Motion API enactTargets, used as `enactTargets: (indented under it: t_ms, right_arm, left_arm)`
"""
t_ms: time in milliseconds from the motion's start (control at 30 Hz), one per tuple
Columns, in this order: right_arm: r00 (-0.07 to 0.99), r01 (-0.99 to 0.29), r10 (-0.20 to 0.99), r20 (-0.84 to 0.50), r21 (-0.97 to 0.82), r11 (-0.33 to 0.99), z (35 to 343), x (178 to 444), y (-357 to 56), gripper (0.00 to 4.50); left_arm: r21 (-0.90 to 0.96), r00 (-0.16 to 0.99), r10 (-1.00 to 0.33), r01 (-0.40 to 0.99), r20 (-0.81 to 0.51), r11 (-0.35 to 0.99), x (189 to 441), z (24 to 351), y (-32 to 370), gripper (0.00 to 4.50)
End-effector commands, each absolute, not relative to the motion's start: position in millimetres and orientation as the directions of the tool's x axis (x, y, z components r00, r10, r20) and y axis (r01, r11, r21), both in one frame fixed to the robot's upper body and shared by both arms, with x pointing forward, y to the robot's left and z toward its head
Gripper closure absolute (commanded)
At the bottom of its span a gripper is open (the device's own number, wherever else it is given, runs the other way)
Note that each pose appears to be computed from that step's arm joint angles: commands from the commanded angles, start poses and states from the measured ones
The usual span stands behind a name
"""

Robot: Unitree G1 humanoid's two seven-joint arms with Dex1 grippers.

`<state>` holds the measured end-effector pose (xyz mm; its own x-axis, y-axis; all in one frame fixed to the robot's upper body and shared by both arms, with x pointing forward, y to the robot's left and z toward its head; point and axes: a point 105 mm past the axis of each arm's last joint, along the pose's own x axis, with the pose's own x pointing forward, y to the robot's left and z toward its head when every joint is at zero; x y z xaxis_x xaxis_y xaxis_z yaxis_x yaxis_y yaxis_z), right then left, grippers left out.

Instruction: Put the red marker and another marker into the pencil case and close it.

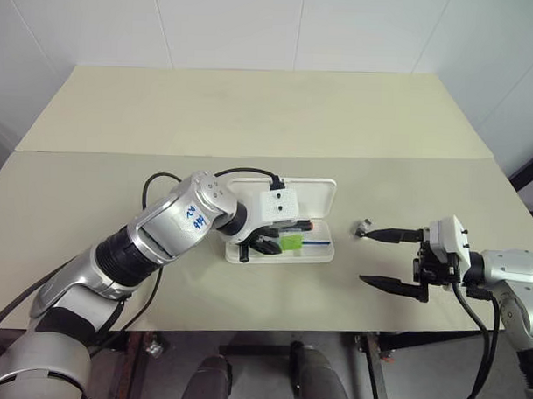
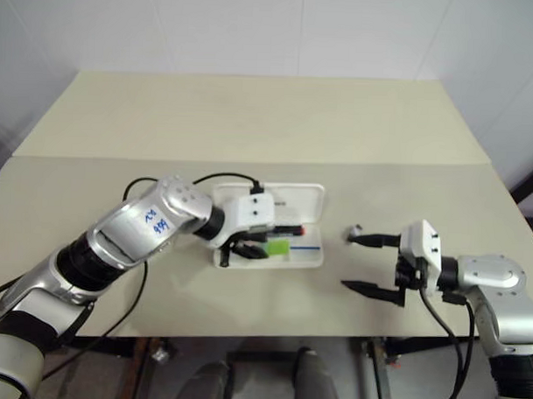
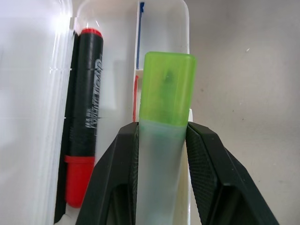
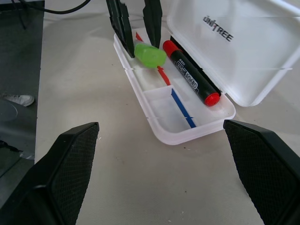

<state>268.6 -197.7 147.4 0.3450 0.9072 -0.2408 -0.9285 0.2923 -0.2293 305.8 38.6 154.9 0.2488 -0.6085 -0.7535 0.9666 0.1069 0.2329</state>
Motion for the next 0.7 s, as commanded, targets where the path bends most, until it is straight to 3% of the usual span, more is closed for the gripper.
enactTargets:
  t_ms: [33,700]
  right_arm:
    - [0.367,-0.912,0.906,-0.213,-0.274,0.305,159.1,267.6,-199.7,0.00]
    - [0.395,-0.902,0.894,-0.213,-0.275,0.333,158.8,265.7,-201.3,0.00]
  left_arm:
    - [0.260,0.269,-0.608,0.960,-0.747,0.104,308.1,159.8,39.7,3.31]
    - [0.378,0.301,-0.594,0.926,-0.746,-0.006,309.8,166.8,31.8,3.31]
